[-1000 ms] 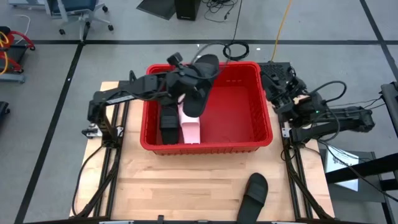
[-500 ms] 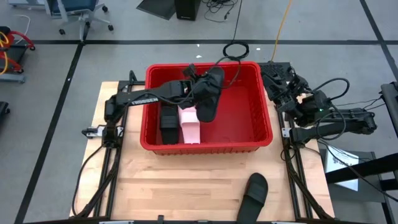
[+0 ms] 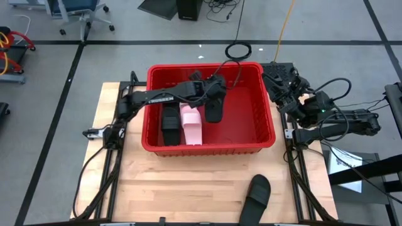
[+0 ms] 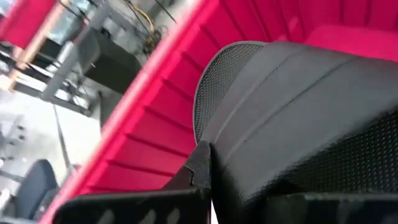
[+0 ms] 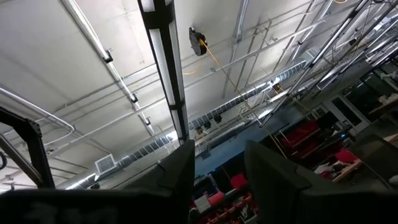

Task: Pick and place slides into bin
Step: Put the black slide into the red bin

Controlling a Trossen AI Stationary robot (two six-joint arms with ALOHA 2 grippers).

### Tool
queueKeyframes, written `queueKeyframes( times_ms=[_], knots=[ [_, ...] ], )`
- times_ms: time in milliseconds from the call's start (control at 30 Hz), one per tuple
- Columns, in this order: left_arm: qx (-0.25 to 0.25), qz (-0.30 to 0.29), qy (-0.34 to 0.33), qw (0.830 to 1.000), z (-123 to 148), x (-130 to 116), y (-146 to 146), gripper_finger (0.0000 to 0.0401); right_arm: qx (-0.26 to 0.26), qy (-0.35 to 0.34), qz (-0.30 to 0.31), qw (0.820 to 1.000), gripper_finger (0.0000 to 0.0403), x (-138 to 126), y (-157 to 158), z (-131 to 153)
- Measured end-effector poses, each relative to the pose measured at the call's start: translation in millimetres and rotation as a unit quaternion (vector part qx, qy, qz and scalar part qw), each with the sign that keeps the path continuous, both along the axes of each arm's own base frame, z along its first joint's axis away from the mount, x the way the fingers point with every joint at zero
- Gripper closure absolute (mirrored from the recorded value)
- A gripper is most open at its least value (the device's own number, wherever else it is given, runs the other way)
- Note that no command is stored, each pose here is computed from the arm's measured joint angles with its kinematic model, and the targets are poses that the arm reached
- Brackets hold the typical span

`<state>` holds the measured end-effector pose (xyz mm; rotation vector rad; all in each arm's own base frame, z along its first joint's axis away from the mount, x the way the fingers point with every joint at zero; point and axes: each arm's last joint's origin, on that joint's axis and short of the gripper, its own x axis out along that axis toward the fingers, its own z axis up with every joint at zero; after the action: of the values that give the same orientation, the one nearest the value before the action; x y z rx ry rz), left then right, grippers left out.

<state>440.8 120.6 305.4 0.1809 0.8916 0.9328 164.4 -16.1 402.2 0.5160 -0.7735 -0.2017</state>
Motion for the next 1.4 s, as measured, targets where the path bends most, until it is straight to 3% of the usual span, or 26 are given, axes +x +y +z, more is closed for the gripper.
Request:
queueKeyframes(
  times_ms=[267,567,867,1167,1400],
  knots=[
    [-0.053,0.016,0.005,0.998,-32,8,11,0.0380,0.008,-0.001,0.007,1.000,0.0273,0,0,0],
    [-0.055,0.031,0.008,0.998,-53,8,23,0.0380,0.018,0.008,0.015,1.000,0.0273,2,0,-2],
    [-0.095,-0.003,0.038,0.995,-92,0,31,0.0380,0.019,0.010,0.016,1.000,0.0273,2,0,-3],
    [-0.076,-0.012,-0.001,0.997,-89,6,41,0.0380,0.021,0.016,0.013,1.000,0.0273,3,0,-4],
    [-0.087,0.008,0.004,0.996,-89,-4,62,0.0380,0.025,0.015,0.009,1.000,0.0273,3,-1,-4]
  ],
)
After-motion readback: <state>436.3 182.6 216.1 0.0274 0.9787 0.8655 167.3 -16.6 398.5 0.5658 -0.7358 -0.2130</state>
